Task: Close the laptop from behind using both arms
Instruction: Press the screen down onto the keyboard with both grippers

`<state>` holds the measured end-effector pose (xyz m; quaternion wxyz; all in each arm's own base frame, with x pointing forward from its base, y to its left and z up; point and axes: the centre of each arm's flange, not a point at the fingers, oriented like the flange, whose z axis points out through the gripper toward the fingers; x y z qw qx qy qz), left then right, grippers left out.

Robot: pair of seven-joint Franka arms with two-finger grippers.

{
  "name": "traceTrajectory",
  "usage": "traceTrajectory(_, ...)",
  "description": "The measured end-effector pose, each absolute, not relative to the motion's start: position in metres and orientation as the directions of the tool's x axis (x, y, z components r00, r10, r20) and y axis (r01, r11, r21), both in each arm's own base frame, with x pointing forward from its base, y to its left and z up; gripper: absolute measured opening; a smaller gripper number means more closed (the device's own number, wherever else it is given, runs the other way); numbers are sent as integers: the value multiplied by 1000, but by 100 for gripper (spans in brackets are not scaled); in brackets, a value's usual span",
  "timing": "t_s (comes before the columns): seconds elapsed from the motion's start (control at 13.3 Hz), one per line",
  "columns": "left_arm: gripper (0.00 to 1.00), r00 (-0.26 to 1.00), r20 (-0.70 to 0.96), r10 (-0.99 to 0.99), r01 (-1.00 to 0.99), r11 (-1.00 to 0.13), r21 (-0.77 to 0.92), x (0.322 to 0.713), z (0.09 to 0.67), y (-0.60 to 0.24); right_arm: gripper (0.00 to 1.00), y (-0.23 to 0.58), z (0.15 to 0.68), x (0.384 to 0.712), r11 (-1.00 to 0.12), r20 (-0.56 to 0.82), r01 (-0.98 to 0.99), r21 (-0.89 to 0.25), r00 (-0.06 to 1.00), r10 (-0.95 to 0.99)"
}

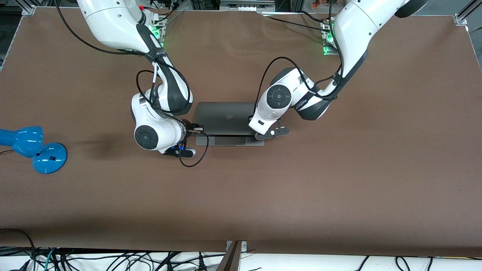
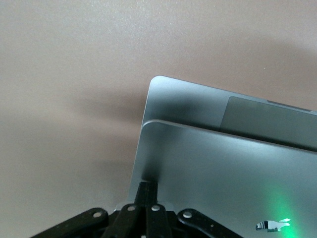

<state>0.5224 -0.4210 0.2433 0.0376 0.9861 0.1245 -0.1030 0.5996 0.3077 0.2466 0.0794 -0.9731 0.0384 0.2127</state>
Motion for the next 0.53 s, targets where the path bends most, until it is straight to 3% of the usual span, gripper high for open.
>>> traceTrajectory(0.53,1,948,-199,250,261,-965,33,525,225,-421,1,303,239,604,-985,-408,-109,-137,912,-44)
